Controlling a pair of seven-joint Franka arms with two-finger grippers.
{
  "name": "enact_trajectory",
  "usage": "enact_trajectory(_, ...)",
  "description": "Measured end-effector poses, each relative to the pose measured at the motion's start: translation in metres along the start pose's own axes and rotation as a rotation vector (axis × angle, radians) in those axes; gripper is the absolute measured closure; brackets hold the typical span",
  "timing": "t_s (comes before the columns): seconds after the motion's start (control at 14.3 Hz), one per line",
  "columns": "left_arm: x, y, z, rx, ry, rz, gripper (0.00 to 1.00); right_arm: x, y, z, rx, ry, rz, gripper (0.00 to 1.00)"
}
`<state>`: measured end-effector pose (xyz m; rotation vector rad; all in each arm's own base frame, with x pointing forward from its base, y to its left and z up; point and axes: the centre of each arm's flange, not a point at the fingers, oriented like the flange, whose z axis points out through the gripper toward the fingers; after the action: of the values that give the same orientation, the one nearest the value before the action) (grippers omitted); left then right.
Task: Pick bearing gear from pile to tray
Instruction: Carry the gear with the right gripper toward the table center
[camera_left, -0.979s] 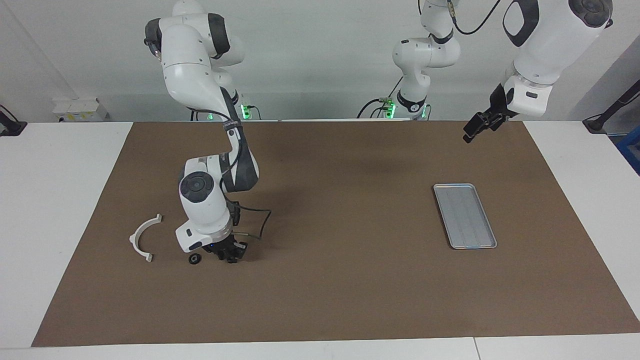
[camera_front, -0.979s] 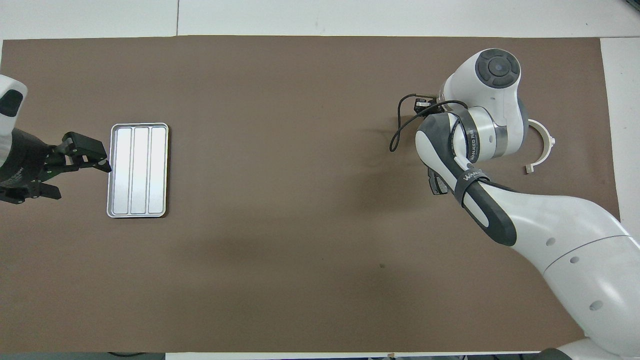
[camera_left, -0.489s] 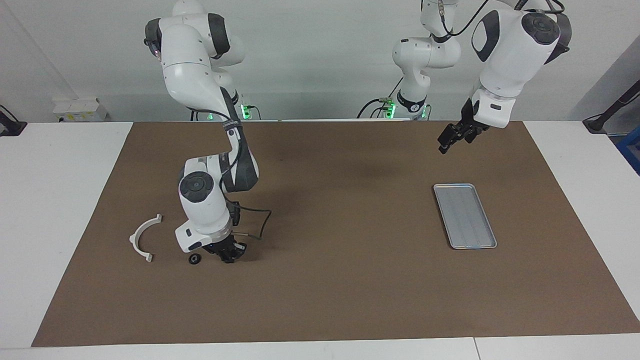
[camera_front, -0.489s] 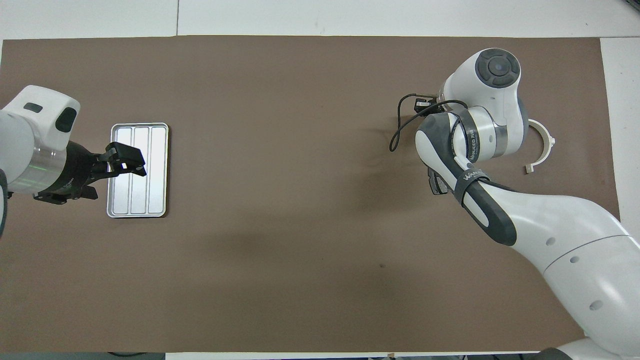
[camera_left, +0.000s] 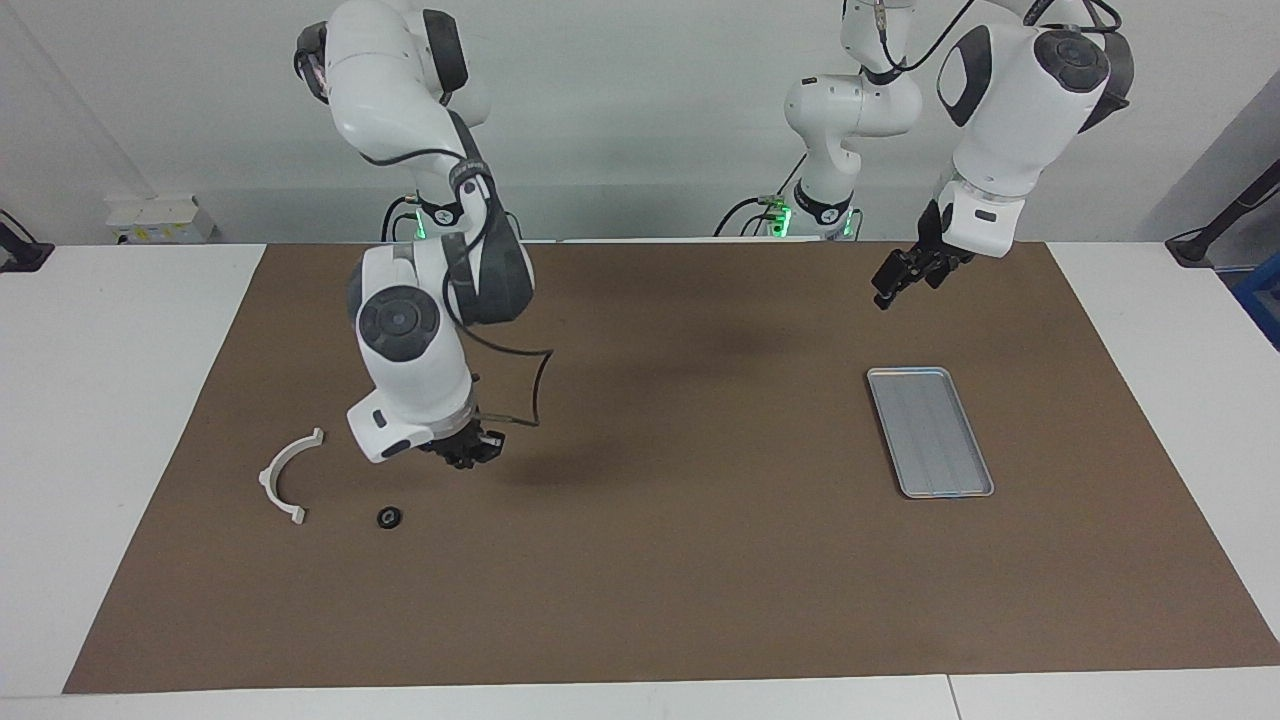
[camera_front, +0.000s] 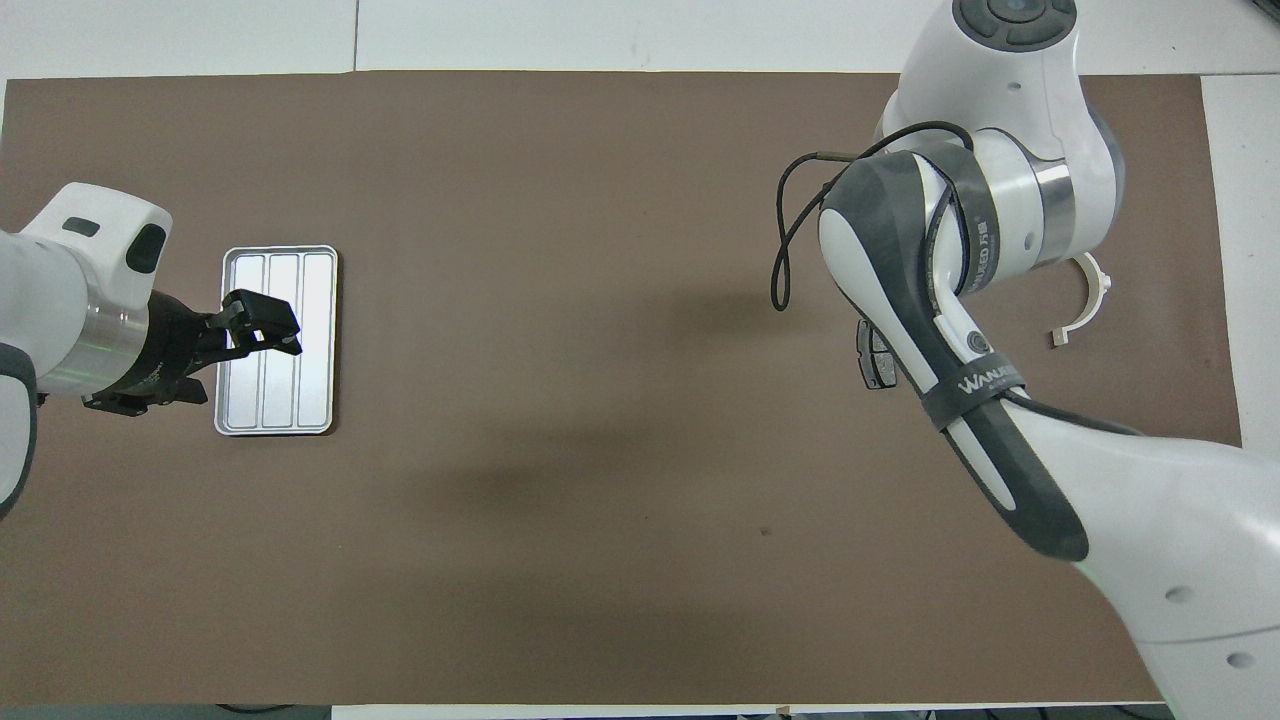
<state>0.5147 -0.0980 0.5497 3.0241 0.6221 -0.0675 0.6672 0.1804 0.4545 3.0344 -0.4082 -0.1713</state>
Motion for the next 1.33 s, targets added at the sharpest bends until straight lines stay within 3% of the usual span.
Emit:
enact_trajectory(0.28,-0.007,0.021,0.02,0.001,0.0,0.008,0.0,-0.089,-0.097,-0.044,0.057,0.008,0.23,0.76)
enact_trajectory(0.56,0.002,0.041,0.055,0.014,-0.02,0.022,0.0,-0.156,-0.181,-0.035,0.11,0.041,0.361,0.76)
enact_trajectory(0.77,0.006,0.04,0.062,0.021,-0.029,0.066,0.0,-0.17,-0.209,0.0,0.13,0.047,0.401,0.76)
enact_trajectory(1.05,0.023,0.016,0.062,0.017,-0.034,0.249,0.0,-0.187,-0.248,0.076,0.135,0.054,0.428,0.76)
enact_trajectory(1.33,0.03,0.001,0.076,0.017,-0.037,0.28,0.0,-0.184,-0.262,0.123,0.145,0.063,0.433,0.76)
